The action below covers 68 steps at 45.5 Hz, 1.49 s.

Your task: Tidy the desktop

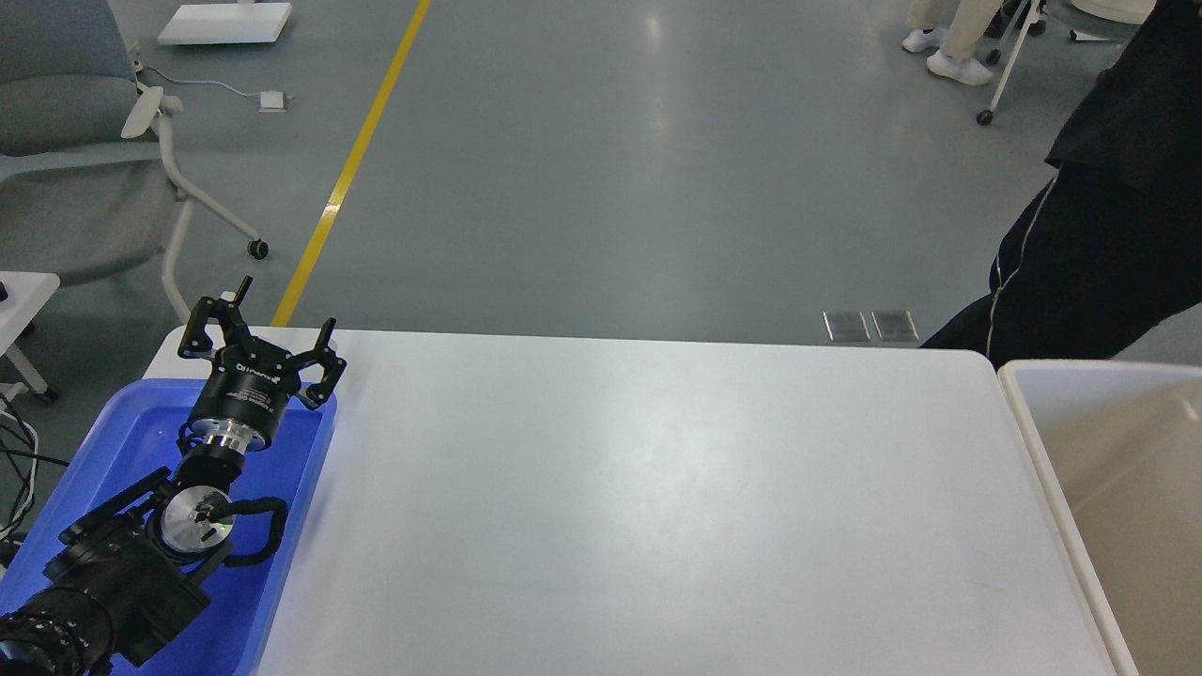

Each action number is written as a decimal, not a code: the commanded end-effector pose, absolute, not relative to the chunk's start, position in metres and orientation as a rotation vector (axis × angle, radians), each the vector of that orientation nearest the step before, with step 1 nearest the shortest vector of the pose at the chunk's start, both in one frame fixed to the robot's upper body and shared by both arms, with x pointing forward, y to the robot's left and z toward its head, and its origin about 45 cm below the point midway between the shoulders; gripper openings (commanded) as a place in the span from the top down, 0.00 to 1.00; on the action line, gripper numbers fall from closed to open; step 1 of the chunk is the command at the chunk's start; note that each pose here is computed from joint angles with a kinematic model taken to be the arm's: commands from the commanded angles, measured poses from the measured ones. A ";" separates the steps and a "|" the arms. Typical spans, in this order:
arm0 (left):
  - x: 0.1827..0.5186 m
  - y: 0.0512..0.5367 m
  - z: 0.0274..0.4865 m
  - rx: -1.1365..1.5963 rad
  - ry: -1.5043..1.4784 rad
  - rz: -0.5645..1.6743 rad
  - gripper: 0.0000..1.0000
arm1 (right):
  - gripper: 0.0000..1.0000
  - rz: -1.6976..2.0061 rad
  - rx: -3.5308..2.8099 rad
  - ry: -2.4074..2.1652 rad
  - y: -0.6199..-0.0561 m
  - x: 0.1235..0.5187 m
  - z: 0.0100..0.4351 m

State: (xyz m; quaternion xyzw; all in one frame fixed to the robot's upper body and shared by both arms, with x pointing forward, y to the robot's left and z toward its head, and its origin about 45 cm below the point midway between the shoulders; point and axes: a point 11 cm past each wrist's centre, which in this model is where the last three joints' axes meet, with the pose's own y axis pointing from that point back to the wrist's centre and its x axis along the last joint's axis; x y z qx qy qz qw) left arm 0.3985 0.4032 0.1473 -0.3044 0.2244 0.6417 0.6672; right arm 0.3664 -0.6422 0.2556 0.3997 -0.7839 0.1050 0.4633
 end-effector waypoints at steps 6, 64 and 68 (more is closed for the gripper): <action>0.399 0.403 0.147 -0.687 0.506 1.448 0.00 | 1.00 0.184 0.908 -1.930 -0.610 0.344 0.174; 0.399 0.403 0.147 -0.687 0.506 1.448 0.00 | 0.01 -0.001 1.031 -1.842 -0.547 0.315 0.076; 0.399 0.403 0.147 -0.686 0.507 1.448 0.00 | 0.01 0.002 1.031 -1.833 -0.547 0.314 0.075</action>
